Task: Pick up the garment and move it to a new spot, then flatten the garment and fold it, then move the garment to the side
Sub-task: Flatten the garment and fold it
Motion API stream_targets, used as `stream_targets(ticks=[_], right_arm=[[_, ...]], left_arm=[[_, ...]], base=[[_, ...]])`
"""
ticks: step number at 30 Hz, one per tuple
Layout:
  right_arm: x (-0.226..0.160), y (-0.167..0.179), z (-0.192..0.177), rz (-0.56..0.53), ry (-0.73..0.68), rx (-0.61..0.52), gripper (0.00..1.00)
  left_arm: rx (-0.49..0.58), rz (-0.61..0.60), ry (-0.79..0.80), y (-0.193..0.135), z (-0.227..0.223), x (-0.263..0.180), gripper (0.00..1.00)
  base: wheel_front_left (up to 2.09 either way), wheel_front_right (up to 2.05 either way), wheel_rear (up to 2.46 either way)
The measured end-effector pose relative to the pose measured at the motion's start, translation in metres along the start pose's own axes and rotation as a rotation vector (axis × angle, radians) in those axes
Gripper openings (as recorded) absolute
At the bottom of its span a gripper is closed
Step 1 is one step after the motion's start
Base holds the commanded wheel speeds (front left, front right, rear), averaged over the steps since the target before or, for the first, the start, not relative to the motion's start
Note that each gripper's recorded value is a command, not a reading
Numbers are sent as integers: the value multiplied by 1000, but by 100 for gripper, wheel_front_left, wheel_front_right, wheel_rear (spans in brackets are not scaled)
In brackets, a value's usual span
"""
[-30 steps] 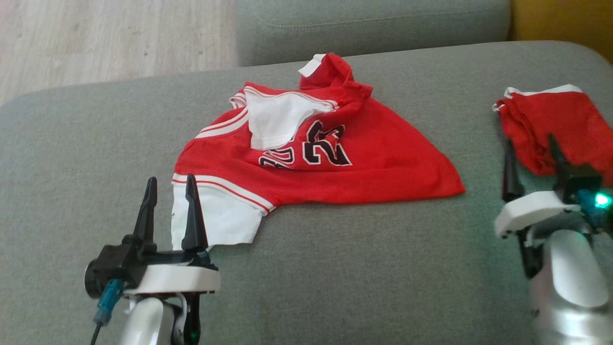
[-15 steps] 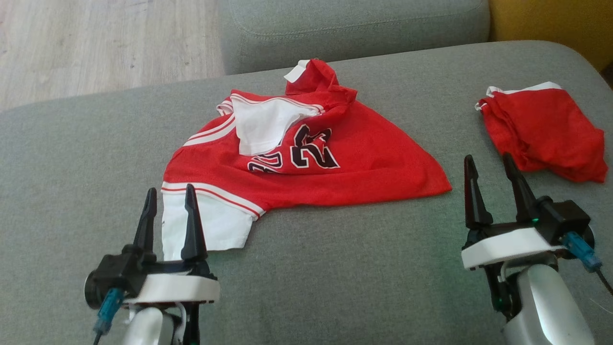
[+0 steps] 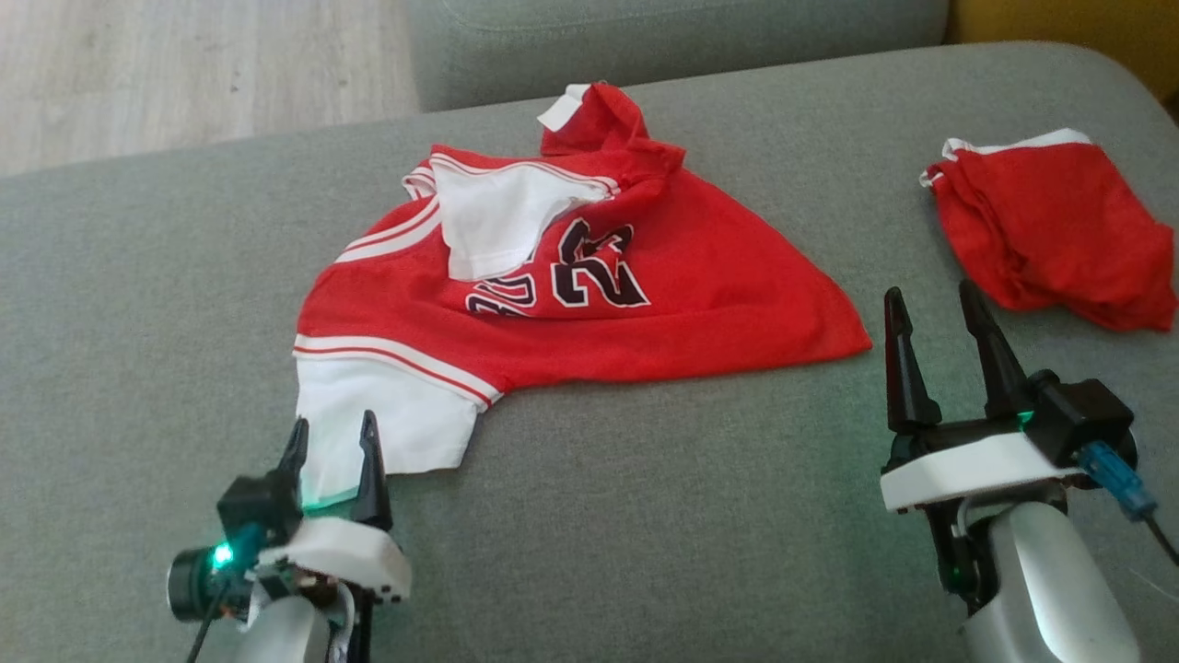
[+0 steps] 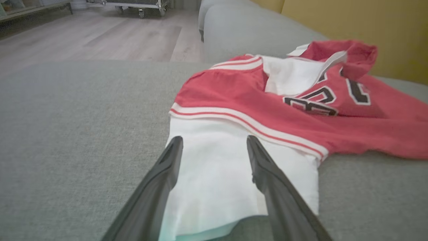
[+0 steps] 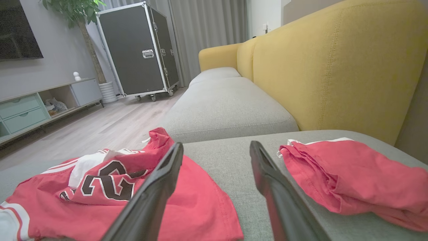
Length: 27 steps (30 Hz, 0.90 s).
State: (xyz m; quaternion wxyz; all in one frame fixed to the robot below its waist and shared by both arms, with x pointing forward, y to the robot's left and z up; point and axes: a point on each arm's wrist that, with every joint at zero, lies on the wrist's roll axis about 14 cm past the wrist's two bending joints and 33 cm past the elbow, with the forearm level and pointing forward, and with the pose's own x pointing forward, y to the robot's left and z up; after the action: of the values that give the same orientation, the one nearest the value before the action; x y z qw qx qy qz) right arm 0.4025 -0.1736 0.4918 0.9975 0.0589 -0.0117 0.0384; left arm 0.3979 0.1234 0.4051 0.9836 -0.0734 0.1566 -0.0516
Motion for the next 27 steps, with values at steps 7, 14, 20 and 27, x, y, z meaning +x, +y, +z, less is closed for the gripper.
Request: stream_targets(ticks=[7, 14, 20, 27], right_arm=[[0, -4, -5, -11, 14, 0, 100], [1, -9, -8, -26, 21, 6, 100], [1, -10, -8, -28, 20, 7, 100], [2, -8, -11, -24, 30, 8, 100]], left_arm=[[48, 107, 102, 24, -21, 9, 100], [57, 134, 202, 31, -42, 9, 100], [44, 90, 258, 25, -46, 12, 0], [14, 51, 64, 15, -6, 17, 0]], base=[[0, 0, 0], [0, 0, 0], [0, 0, 0], [0, 0, 0]])
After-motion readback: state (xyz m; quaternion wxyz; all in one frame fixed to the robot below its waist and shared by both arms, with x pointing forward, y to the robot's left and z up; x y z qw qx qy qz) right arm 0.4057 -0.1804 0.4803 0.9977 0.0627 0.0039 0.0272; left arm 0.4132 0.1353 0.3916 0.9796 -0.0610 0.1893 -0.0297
